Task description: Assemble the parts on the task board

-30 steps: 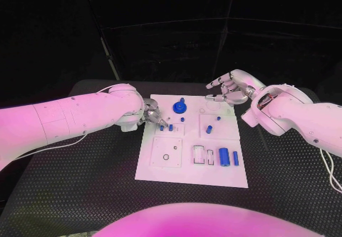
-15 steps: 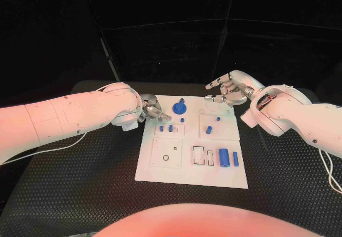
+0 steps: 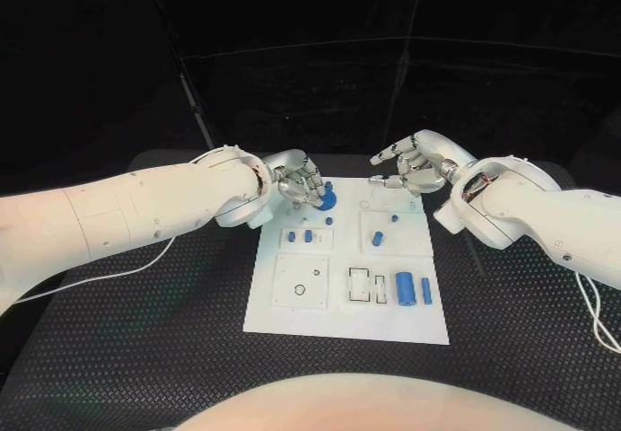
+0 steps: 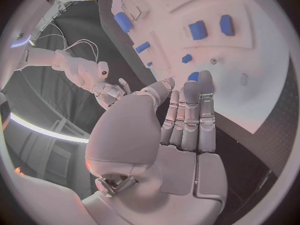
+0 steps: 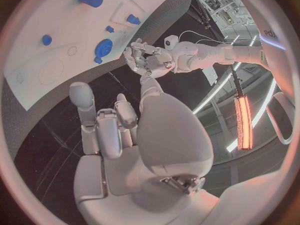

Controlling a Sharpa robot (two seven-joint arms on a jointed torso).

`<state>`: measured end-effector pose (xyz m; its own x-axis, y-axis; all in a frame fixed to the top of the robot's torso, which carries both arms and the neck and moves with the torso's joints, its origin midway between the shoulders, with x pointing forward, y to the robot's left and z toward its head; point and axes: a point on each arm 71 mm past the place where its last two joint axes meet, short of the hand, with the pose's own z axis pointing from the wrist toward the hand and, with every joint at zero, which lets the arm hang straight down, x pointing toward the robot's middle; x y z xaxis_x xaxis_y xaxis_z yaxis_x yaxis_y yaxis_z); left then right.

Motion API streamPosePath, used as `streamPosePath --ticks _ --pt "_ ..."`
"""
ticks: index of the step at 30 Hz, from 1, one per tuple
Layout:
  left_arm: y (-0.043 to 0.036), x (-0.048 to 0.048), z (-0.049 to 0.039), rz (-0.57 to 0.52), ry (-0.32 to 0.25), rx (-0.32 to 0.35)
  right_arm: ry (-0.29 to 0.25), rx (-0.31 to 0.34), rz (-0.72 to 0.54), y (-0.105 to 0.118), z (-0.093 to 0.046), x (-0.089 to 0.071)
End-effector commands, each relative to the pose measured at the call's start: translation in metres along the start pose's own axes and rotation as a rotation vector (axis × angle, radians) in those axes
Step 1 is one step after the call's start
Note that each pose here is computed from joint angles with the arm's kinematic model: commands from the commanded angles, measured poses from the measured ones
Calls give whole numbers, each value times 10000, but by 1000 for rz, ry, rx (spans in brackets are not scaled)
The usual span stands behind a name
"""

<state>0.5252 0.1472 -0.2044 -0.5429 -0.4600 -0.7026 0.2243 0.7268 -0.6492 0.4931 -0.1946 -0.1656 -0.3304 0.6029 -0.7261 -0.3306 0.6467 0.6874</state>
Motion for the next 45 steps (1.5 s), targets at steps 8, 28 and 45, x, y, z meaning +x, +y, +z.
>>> streamPosePath --ticks 8,28,45 --pt "-150 235 163 199 10 240 -7 -19 5 43 11 7" --pt "-42 390 341 463 92 133 -9 -20 6 49 9 8" --pt "-17 431 369 488 129 104 -5 -20 6 48 10 10"
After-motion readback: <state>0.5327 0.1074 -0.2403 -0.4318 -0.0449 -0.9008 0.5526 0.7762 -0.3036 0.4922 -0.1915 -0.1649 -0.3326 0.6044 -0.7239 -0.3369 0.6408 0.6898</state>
